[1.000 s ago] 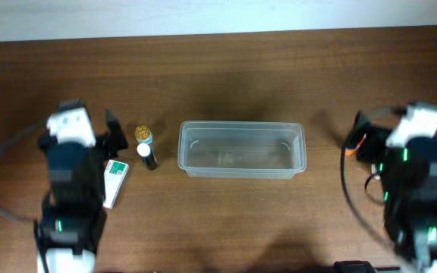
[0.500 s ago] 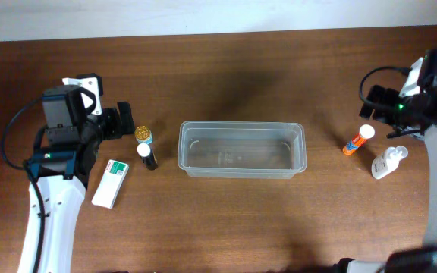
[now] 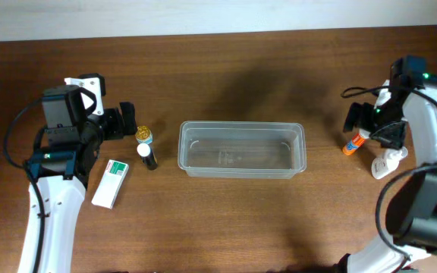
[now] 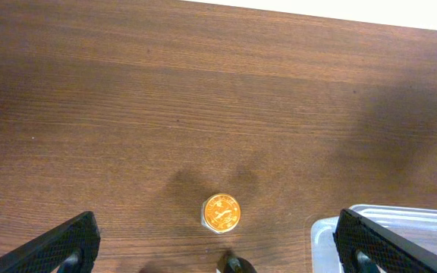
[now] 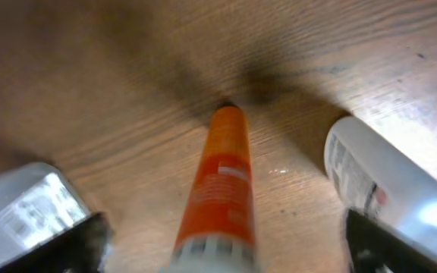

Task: Pack container
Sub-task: 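Reach right gripper to the orange tube and grasp it, then carry the orange tube into the container's right end and release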

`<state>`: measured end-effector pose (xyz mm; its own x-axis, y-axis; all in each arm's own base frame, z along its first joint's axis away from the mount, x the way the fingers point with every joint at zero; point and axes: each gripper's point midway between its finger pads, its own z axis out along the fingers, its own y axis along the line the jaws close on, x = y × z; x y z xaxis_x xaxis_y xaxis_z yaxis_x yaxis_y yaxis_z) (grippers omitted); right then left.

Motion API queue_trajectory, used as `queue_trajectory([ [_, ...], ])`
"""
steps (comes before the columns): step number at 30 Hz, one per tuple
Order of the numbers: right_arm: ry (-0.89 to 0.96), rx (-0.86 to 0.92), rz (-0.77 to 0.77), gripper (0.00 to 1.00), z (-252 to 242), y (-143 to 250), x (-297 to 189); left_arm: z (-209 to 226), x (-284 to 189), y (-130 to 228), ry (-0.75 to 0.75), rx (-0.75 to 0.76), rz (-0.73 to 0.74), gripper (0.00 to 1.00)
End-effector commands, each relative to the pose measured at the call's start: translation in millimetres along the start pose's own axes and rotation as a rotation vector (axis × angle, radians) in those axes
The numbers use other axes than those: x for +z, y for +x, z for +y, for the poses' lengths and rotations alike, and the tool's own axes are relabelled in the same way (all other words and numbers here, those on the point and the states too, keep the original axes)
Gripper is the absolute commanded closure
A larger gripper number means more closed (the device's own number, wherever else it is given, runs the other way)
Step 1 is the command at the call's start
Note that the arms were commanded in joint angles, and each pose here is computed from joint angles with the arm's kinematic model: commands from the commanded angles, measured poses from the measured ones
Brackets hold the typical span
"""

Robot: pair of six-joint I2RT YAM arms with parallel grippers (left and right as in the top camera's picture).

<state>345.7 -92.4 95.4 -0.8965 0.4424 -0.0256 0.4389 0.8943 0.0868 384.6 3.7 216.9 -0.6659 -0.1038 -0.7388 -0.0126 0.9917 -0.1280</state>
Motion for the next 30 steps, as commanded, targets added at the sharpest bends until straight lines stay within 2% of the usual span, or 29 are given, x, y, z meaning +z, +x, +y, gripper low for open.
queue_trajectory([
  [1, -0.011, 0.018, 0.010, 0.28, 2, -2, 2, -3, -5, -10, 0.017, 0.009, -0.023, 0.01],
  [8, -0.009, 0.019, 0.021, 0.56, 1, 0, 2, -3, -5, -10, 0.017, 0.009, -0.024, 0.01],
  [14, -0.009, 0.019, 0.022, 0.65, 1, 0, 2, -3, -5, -12, 0.017, 0.010, -0.031, 0.01],
  [17, -0.008, 0.018, 0.021, 0.73, 1, 1, 0, -3, -5, -12, 0.017, 0.011, -0.031, 0.01],
  [23, -0.018, 0.009, -0.031, 0.78, 4, -3, -21, -3, -5, -12, 0.017, 0.011, -0.031, 0.01],
  [27, -0.024, -0.029, -0.071, 0.78, 9, 1, -54, -3, -5, -12, 0.016, 0.011, -0.031, 0.01],
  [30, -0.039, -0.126, -0.106, 0.78, 23, 13, -90, -3, -5, -12, 0.016, 0.011, -0.032, 0.01],
])
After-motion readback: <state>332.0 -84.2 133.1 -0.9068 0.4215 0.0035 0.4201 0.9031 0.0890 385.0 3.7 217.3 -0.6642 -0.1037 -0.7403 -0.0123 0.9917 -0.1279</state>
